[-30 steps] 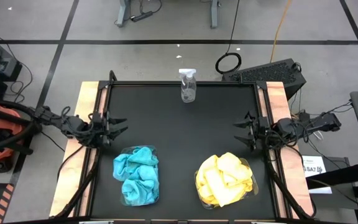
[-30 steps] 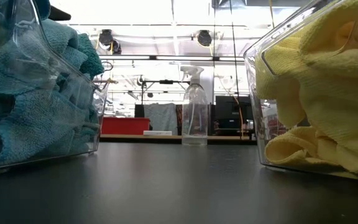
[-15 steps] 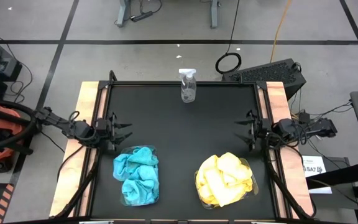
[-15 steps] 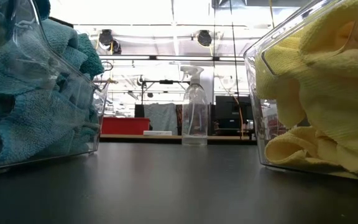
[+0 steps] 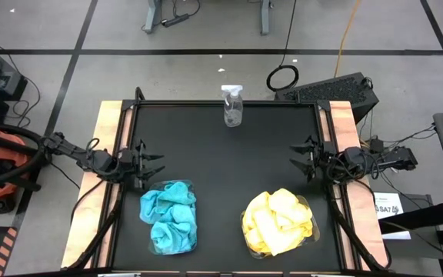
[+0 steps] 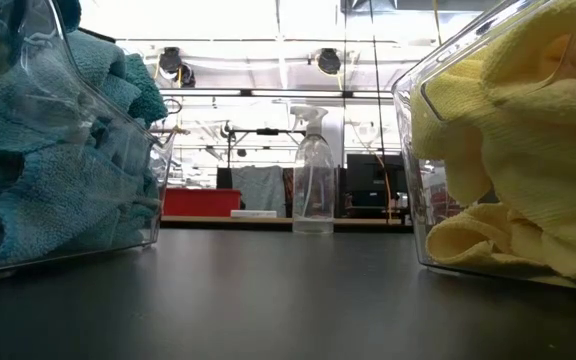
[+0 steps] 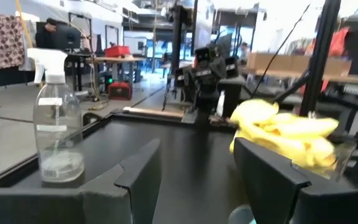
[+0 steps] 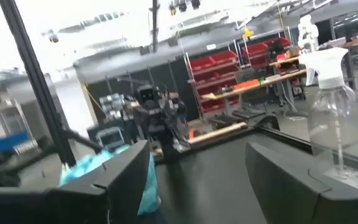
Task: Sort microfiber towel by color & place in baskets
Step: Return to Home Position
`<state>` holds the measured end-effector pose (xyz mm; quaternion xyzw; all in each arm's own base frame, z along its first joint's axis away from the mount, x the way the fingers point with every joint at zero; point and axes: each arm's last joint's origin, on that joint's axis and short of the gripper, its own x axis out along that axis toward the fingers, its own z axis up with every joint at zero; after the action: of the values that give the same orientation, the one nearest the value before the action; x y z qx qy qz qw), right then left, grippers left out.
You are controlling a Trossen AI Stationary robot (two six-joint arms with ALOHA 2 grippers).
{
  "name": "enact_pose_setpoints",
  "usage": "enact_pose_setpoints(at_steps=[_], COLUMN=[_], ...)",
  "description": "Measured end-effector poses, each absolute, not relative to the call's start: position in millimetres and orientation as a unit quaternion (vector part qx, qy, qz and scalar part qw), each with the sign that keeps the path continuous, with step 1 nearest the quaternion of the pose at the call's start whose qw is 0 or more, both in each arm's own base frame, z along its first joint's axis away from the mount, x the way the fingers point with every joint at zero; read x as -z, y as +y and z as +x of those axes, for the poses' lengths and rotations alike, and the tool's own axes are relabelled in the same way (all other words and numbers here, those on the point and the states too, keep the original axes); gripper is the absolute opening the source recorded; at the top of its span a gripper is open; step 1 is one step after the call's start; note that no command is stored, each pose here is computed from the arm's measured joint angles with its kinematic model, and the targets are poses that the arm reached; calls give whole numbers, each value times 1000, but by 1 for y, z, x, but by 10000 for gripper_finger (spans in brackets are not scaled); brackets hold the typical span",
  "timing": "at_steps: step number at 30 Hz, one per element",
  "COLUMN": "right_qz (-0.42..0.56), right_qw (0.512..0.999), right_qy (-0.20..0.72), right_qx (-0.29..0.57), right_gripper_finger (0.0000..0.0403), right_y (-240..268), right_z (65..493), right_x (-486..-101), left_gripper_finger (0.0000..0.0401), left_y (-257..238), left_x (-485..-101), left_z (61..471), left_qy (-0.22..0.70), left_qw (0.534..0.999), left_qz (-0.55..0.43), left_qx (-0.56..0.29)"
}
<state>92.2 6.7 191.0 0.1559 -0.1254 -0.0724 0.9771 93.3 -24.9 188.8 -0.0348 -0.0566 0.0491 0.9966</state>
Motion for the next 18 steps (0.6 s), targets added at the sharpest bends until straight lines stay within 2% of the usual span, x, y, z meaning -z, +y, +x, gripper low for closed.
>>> enact_pose_setpoints(at_steps=[8, 18], right_qz=[108, 133], right_qw=[989, 985], right_qy=[-54, -68], right_qx=[87, 83], right_gripper_finger=[257, 258], right_y=[7, 7], right_z=[94, 94], right_x=[-178, -180], left_gripper_finger=[205, 205], left_y=[-24, -24], left_x=[-183, -184], left_z=[94, 94], left_qy=[-27, -33], left_qw=[998, 997], left_qz=[-19, -25], left_qx=[-60, -62])
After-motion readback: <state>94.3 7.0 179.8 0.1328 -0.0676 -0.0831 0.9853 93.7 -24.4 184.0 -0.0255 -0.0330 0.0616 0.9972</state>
